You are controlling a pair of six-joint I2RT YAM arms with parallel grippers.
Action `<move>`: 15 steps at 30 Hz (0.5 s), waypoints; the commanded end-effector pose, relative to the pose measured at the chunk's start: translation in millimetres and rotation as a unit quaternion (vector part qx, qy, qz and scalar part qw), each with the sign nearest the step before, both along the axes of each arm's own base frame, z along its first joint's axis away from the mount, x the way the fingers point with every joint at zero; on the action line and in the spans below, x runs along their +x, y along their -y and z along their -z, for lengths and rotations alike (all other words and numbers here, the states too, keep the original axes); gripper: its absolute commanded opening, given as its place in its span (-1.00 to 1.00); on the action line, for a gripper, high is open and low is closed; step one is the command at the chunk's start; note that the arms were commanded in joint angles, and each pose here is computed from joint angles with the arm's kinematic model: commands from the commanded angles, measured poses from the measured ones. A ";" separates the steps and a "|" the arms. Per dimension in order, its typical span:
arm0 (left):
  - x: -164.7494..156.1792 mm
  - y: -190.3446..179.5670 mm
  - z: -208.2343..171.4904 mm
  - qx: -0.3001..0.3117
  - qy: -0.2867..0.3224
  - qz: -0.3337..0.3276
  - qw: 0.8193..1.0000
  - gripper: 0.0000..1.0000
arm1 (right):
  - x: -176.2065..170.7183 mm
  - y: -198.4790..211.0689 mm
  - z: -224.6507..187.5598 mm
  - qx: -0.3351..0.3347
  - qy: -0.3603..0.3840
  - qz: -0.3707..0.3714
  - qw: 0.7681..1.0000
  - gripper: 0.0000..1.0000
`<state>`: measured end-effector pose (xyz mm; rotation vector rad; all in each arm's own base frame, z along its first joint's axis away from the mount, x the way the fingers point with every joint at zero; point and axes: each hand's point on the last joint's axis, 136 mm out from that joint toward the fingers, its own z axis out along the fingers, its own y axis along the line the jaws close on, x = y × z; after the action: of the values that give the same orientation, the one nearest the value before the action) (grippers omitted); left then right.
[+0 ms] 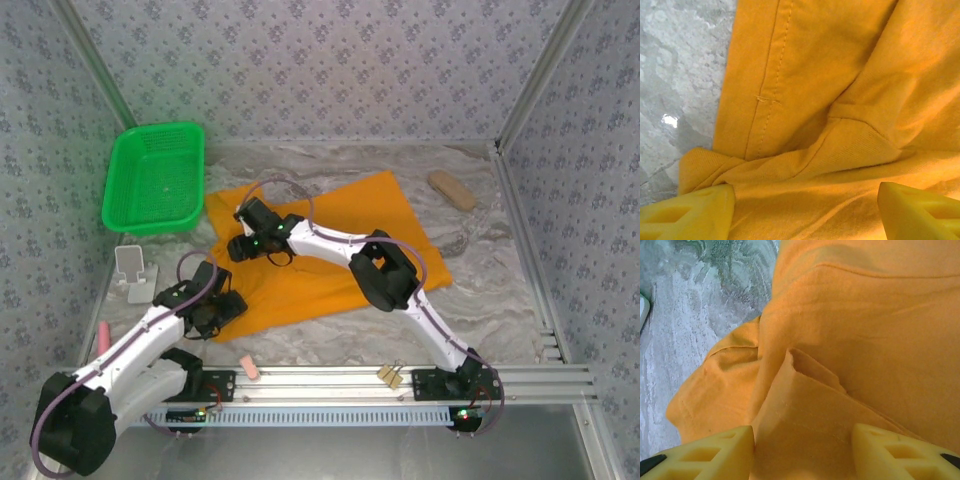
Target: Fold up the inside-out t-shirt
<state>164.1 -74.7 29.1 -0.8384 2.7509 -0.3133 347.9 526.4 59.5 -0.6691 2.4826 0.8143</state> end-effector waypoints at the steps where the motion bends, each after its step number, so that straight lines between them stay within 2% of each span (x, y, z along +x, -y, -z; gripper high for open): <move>1: -8.8 2.8 3.2 -0.013 -0.028 -0.004 1.000 0.51 | 11.2 -2.8 5.5 -0.024 0.025 0.028 0.999 0.06; 3: -9.9 4.5 7.0 -0.017 -0.035 -0.003 0.999 0.51 | 22.1 0.3 15.4 -0.046 0.044 0.048 0.997 -0.15; 4: -11.1 4.3 8.3 -0.016 -0.040 -0.004 0.999 0.51 | 27.2 2.6 19.0 -0.056 0.049 0.058 0.995 -0.31; 5: -13.1 4.0 10.1 -0.015 -0.046 -0.004 0.999 0.51 | 31.3 4.1 20.6 -0.063 0.053 0.064 0.995 -0.59; 6: -14.7 3.2 12.1 -0.013 -0.051 -0.006 0.999 0.51 | 34.9 4.4 19.8 -0.066 0.058 0.068 0.994 -0.77; 8: -17.5 1.6 16.9 -0.012 -0.055 -0.012 0.998 0.50 | 44.7 9.4 12.3 -0.071 0.067 0.088 0.991 -1.00; 15: -27.9 -8.6 22.5 0.010 -0.075 -0.007 0.997 0.49 | 76.7 16.4 -55.4 -0.006 0.089 0.143 0.986 -1.00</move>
<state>160.3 -76.0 22.1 -0.8816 2.7901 -0.3164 399.2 519.0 60.5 -0.4904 2.4366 0.5788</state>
